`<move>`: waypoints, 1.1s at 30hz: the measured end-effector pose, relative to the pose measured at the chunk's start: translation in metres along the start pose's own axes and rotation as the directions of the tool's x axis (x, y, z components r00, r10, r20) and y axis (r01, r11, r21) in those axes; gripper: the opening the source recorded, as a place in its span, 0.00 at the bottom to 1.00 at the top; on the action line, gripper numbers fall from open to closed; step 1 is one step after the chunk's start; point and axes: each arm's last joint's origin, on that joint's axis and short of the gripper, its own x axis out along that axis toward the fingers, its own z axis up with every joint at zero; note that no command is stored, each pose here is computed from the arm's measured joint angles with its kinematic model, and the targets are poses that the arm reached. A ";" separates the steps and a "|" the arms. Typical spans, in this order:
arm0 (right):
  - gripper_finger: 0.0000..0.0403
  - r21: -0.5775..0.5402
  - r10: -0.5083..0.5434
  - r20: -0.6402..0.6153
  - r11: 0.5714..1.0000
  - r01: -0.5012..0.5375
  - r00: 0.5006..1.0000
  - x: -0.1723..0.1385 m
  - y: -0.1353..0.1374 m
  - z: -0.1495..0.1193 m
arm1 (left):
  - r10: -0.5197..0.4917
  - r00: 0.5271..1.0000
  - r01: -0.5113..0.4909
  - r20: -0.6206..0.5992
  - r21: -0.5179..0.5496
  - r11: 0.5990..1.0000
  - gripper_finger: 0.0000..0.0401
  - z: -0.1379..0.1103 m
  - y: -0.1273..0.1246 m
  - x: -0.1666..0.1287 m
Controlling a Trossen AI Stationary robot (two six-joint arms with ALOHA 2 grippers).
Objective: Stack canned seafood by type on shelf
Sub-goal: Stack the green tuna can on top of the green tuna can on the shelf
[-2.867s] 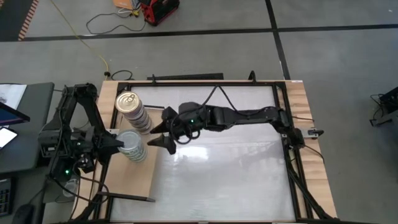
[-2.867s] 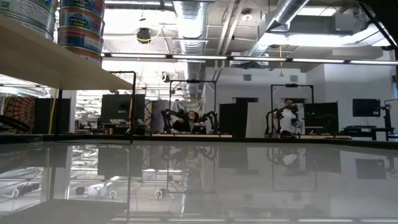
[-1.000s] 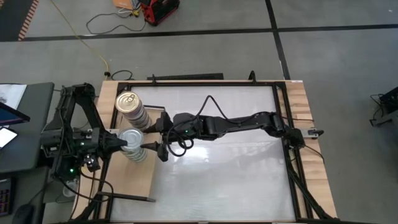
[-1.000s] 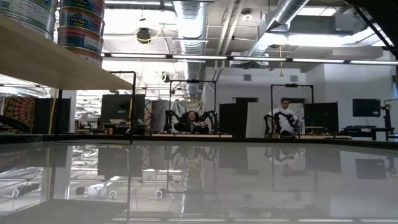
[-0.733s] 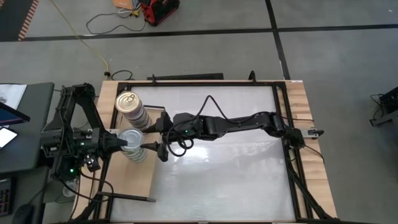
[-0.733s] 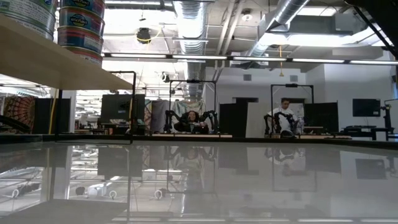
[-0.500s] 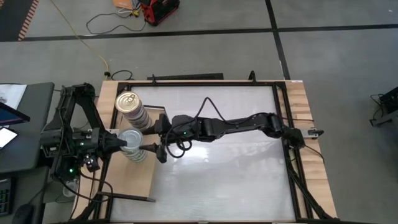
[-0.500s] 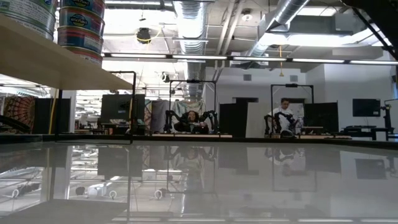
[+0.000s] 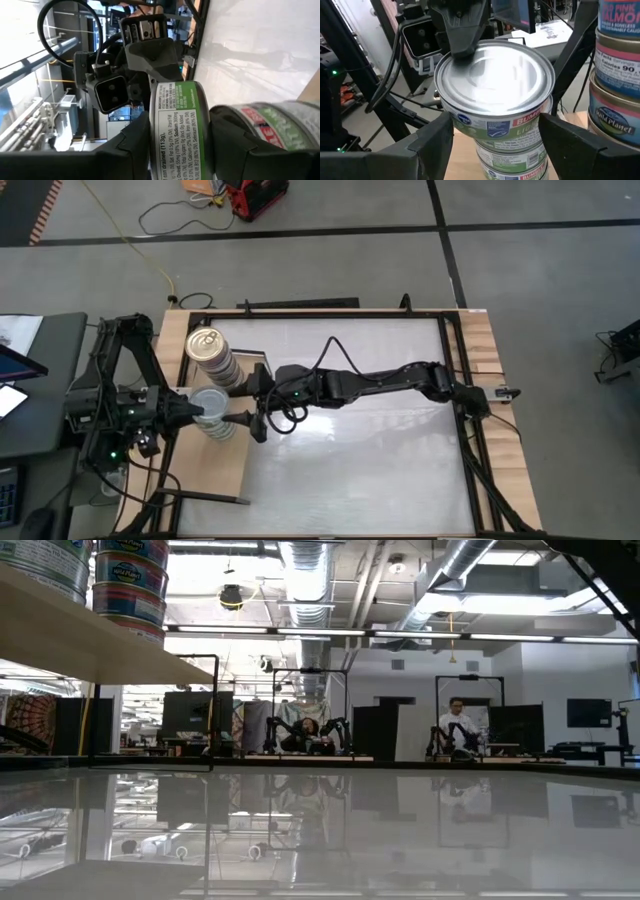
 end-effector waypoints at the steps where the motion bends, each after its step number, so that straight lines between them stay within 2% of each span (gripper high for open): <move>1: 0.77 0.003 0.000 0.002 1.000 0.000 1.000 0.000 0.000 0.000 | 0.000 1.000 0.000 0.002 -0.012 1.000 0.41 0.001 0.000 0.000; 4: 0.77 0.021 0.001 0.007 1.000 -0.001 1.000 0.000 0.000 0.001 | -0.001 1.000 0.001 0.008 -0.041 0.999 0.46 0.003 0.000 0.000; 13: 0.77 0.026 0.005 0.030 1.000 -0.005 1.000 0.000 0.000 0.003 | -0.006 1.000 0.006 0.015 -0.039 0.999 0.58 0.005 0.001 0.000; 33: 0.77 0.050 0.002 0.038 0.999 -0.004 0.999 0.000 -0.002 0.004 | 0.028 0.998 -0.024 0.058 -0.067 0.997 0.59 0.014 0.003 -0.004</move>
